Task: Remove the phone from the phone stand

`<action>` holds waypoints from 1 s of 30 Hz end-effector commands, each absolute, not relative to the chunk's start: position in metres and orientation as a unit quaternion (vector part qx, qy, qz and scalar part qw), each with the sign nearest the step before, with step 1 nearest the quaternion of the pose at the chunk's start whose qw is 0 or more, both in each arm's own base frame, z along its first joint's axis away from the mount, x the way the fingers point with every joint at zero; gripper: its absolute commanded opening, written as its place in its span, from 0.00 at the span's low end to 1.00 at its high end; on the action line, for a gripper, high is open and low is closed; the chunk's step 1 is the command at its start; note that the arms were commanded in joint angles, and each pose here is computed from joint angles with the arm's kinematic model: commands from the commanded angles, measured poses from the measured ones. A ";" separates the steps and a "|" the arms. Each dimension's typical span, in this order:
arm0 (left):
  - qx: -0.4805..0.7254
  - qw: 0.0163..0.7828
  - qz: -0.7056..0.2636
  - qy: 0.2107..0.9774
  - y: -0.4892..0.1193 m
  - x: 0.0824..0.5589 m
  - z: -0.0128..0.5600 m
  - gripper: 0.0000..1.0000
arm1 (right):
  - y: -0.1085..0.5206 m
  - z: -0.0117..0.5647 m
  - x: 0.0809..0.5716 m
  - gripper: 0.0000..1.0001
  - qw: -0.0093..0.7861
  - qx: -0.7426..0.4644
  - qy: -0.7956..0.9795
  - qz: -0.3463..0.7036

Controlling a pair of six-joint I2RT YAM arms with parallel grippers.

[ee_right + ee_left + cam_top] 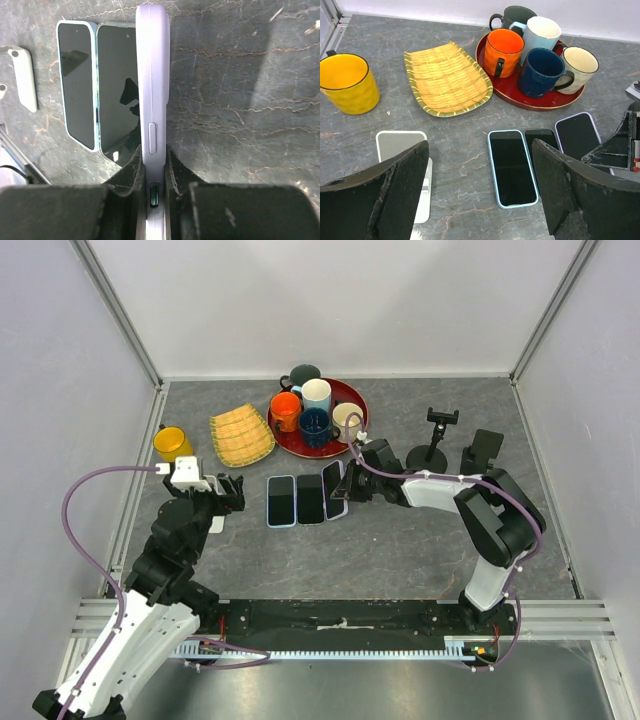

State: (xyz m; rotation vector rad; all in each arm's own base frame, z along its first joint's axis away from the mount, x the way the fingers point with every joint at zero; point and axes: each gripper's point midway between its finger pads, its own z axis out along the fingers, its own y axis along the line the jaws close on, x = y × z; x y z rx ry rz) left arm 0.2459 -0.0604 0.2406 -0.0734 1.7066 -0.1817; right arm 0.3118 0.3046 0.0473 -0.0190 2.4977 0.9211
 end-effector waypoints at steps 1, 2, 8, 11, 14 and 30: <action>-0.018 0.670 -0.060 0.739 -0.058 0.253 0.251 0.89 | 0.342 0.082 0.325 0.00 0.241 0.017 0.872 0.426; -0.015 0.670 -0.065 0.740 -0.060 0.253 0.251 0.89 | 0.344 0.084 0.327 0.00 0.244 0.018 0.869 0.429; -0.012 0.670 -0.076 0.739 -0.064 0.252 0.252 0.89 | 0.334 0.080 0.328 0.00 0.258 0.036 0.873 0.412; -0.009 0.666 -0.077 0.742 -0.065 0.253 0.250 0.89 | 0.325 0.067 0.326 0.01 0.260 0.040 0.882 0.391; -0.007 0.664 -0.078 0.744 -0.067 0.253 0.249 0.89 | 0.320 0.051 0.319 0.06 0.247 0.028 0.894 0.374; -0.005 0.662 -0.087 0.744 -0.070 0.253 0.249 0.88 | 0.300 0.020 0.304 0.48 0.222 0.011 0.921 0.321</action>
